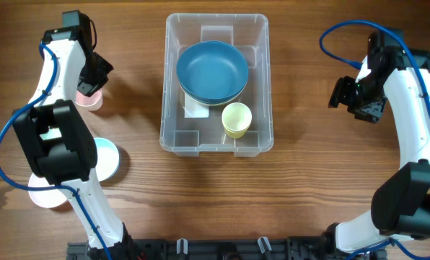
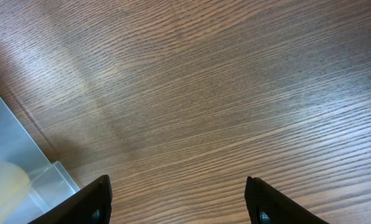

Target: Pack container

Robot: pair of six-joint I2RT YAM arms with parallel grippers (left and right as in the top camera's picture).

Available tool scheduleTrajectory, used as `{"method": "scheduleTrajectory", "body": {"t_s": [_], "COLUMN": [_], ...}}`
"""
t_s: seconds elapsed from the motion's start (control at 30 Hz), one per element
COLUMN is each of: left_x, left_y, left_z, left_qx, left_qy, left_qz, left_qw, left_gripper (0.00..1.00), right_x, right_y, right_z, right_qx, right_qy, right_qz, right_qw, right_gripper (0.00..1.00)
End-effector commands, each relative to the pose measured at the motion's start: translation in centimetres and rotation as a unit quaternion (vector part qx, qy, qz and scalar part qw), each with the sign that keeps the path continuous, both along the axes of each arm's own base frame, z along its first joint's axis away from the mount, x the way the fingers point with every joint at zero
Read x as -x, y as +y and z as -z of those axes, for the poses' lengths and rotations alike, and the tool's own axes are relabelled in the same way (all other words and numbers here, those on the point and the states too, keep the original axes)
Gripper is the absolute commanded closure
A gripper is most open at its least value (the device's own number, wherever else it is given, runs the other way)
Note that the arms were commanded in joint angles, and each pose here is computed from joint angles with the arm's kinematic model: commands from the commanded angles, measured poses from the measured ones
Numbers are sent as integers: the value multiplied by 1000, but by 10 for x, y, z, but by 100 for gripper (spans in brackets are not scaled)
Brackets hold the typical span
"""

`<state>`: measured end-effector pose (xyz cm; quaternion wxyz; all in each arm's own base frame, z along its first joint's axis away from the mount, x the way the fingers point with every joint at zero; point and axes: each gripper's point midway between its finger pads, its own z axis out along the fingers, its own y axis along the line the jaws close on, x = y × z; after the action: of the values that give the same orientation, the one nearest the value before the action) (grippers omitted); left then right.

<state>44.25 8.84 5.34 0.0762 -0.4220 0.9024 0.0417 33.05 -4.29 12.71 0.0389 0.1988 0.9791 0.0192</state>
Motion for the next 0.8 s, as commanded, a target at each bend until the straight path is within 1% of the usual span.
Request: {"method": "scheduleTrajectory", "body": {"t_s": [0.0, 0.03, 0.1, 0.17, 0.23, 0.27, 0.33, 0.4, 0.5, 0.57, 0.63, 0.77], "left_x": [-4, -5, -7, 0, 18, 32, 53, 83, 110, 121, 127, 131], "left_y": [-20, -25, -46, -70, -108, -132, -166, -225, -295, -333, -358, -382], "left_z": [-17, -26, -67, -112, -165, -190, -219, -247, -255, -245, -230, -187], "left_qx": [19, 21, 20, 17, 19, 22, 32, 66, 102, 116, 124, 121], "left_qy": [-18, -27, -65, -102, -150, -174, -203, -238, -253, -242, -224, -165], "left_qz": [38, 43, 66, 93, 137, 167, 209, 270, 336, 369, 389, 406], "left_qw": [999, 998, 996, 990, 979, 970, 956, 930, 901, 890, 885, 891], "left_gripper": [96, 96, 96, 96, 96, 96, 96, 96, 96, 96, 96, 96], "right_x": [-3, -3, -3, -3, -4, -4, -4, -4, -2, -2, -2, -2], "right_y": [2, 2, 2, 2, 2, 2, 2, 2, 2, 2, 2, 2], "right_z": [-8, -8, -8, -8, -8, -8, -8, -8, -8, -8, -8, -8], "right_qx": [-3, -3, -3, -3, -3, -3, -4, -4, -5, -5, -5, -5], "right_qy": [-13, -13, -13, -13, -15, -15, -15, -15, -11, -11, -10, -10], "right_qz": [-8, -8, -8, -8, -5, -5, -1, 3, 3, 3, 3, 3], "right_qw": [1000, 1000, 1000, 1000, 1000, 1000, 1000, 1000, 1000, 1000, 1000, 1000], "right_gripper": [31, 31, 31, 31, 31, 31, 31, 31, 30, 30, 30, 31]}}
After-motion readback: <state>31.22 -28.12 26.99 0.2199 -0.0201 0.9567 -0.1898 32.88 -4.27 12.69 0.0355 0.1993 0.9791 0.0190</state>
